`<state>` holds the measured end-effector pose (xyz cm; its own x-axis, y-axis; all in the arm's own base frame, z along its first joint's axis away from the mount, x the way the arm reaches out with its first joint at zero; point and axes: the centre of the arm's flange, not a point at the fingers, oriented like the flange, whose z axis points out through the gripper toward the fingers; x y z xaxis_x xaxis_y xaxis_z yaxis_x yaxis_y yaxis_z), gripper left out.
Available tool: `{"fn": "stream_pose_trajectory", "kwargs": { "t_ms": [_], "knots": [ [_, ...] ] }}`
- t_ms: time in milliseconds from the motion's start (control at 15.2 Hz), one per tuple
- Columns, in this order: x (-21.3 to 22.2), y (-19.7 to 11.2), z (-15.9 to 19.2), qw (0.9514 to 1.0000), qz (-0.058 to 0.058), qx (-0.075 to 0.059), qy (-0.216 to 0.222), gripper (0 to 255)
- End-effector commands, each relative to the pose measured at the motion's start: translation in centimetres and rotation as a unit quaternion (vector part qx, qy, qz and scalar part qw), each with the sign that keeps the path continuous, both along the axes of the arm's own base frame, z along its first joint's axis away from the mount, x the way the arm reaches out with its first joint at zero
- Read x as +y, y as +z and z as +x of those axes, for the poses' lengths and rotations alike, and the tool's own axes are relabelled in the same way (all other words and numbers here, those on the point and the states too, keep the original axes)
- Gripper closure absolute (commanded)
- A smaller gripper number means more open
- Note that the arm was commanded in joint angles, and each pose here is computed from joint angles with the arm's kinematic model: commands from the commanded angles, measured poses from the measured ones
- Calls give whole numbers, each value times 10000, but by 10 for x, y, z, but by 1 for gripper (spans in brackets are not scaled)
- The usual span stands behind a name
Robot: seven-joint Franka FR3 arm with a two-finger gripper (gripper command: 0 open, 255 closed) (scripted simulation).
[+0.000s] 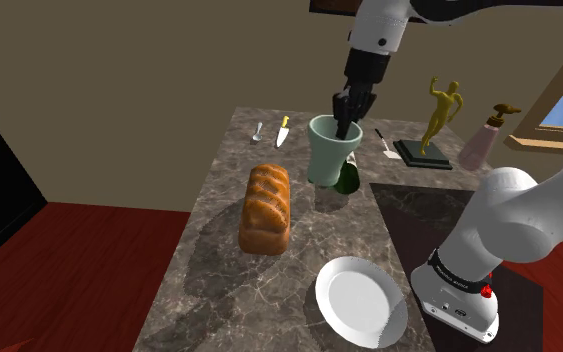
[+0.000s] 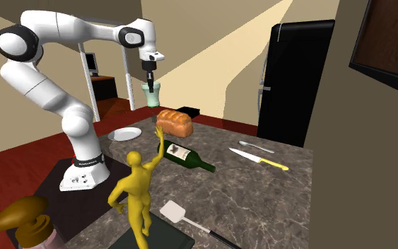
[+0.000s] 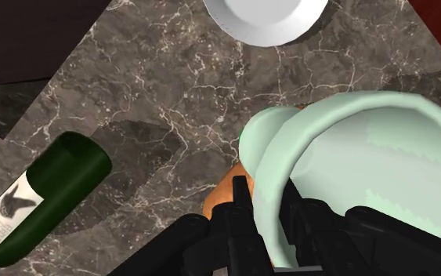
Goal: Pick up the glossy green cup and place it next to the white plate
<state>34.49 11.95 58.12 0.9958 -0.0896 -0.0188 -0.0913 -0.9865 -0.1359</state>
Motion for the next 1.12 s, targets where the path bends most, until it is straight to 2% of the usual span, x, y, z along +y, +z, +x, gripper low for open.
{"fn": "stream_pose_trajectory", "kwargs": {
  "t_ms": [0,1056],
  "knots": [
    [27,1,-7,10000,4,-1,-6,255],
    [239,2,-60,10000,4,-1,-6,255]
  ]
}}
